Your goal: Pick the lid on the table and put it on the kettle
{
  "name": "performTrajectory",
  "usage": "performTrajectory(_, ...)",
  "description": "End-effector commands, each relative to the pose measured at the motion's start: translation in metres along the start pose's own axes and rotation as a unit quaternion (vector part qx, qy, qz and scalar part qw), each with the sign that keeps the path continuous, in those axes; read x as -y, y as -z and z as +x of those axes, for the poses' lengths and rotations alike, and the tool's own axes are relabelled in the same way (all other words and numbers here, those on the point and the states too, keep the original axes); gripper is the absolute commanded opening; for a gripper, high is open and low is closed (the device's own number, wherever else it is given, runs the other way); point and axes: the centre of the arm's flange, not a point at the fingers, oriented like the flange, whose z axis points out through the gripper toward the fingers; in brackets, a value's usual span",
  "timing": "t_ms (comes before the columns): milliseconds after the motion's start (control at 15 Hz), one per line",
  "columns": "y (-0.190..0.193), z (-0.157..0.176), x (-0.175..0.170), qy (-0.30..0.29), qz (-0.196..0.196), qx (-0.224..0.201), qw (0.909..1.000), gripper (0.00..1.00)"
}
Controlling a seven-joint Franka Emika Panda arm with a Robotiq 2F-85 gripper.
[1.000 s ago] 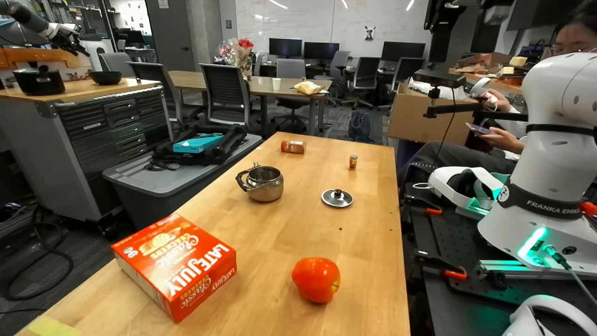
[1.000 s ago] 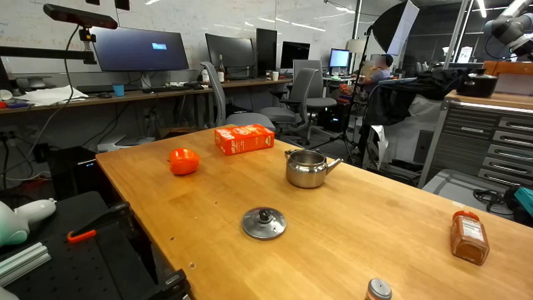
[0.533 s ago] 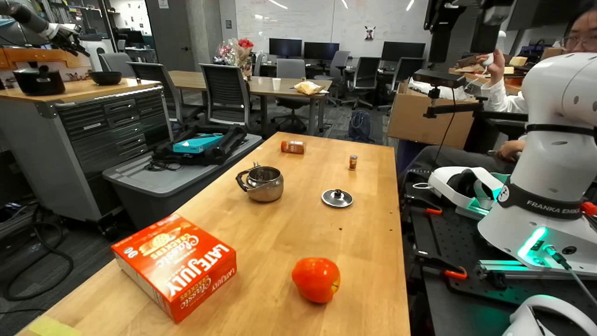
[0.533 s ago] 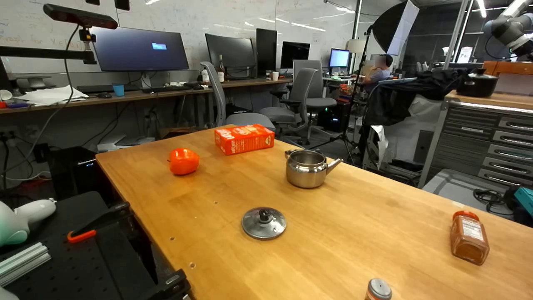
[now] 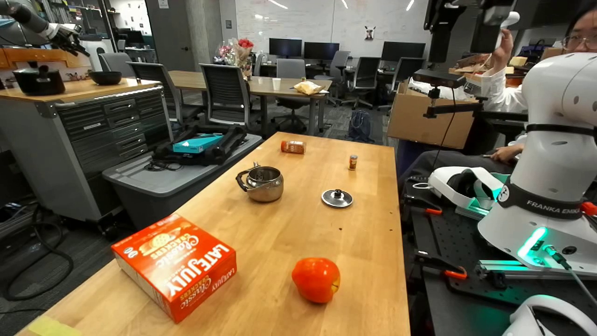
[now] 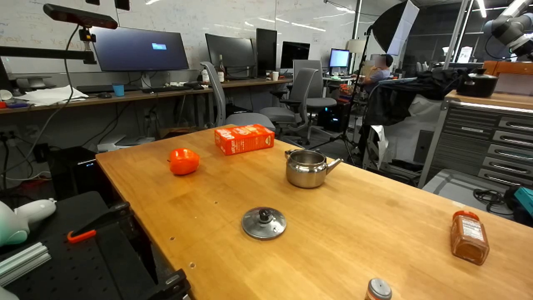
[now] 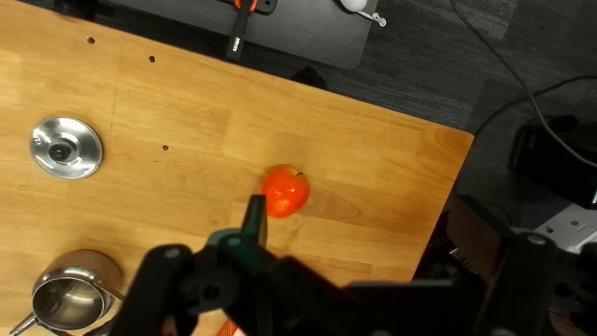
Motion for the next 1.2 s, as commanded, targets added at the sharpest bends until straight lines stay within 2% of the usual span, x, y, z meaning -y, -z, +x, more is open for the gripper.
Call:
performTrajectory(0, 0.0, 0.0, 0.0, 0.0, 0.0, 0.0, 1.0, 1.0)
performTrajectory(267, 0.0, 0.004, -0.013, -0.016, -0.027, -0.025, 0.9992, 1.0)
performTrajectory(733, -0.013, 0.022, -0.057, -0.056, -0.065, -0.077, 0.9933, 1.0)
performTrajectory(1133, -0.032, 0.033, -0.094, -0.085, -0.059, -0.094, 0.9902, 1.0)
